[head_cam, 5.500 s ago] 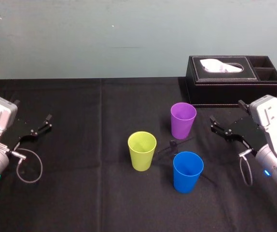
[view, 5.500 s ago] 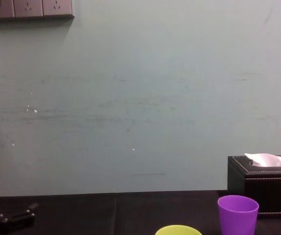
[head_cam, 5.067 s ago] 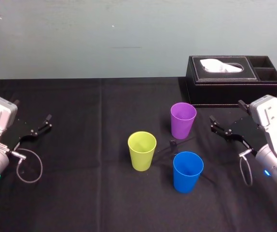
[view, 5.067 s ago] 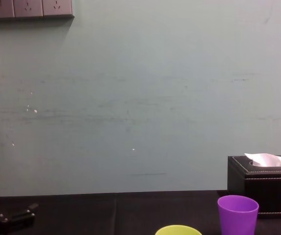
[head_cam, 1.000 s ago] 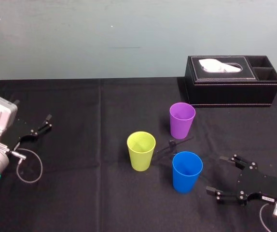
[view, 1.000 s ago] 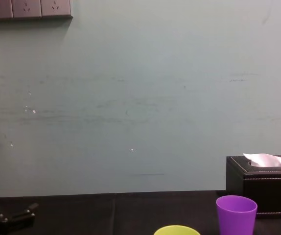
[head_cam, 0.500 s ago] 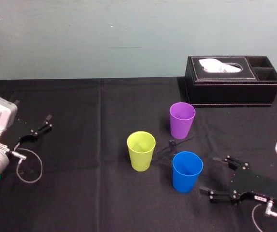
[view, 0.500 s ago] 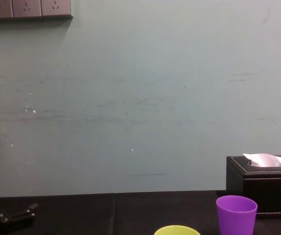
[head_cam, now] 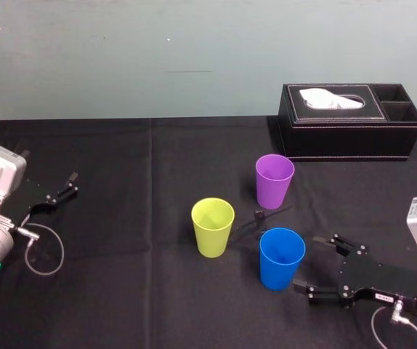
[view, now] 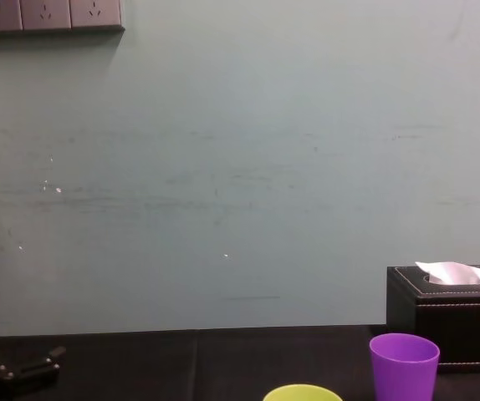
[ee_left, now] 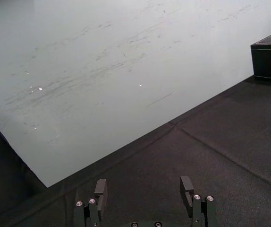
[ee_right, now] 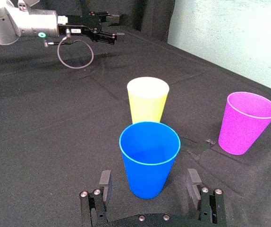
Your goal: Stack the three plastic cups sequentially using one hand.
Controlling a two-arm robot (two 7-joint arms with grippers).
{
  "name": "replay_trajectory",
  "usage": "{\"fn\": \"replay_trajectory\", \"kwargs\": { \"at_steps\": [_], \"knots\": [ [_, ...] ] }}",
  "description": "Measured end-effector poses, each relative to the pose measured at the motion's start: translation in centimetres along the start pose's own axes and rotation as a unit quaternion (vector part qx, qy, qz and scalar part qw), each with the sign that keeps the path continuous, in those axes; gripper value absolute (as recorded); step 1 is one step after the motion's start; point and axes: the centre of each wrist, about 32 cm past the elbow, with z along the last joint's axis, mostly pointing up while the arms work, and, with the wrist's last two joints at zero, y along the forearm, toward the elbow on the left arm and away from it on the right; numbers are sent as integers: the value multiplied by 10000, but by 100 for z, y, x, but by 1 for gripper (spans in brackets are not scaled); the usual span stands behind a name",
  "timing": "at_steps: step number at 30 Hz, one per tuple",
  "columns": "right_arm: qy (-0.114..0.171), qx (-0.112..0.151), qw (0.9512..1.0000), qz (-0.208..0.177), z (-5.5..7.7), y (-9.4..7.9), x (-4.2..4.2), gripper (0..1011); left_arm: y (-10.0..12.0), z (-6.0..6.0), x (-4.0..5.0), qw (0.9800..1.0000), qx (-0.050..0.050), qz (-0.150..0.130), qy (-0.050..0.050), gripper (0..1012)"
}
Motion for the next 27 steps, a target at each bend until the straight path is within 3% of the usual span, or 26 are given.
{"fn": "replay_trajectory", "kwargs": {
  "at_steps": [27],
  "knots": [
    [122, 84, 9998, 96, 6, 174, -8, 1003, 0, 0, 0, 10000, 0, 0, 0, 1010]
  ]
}}
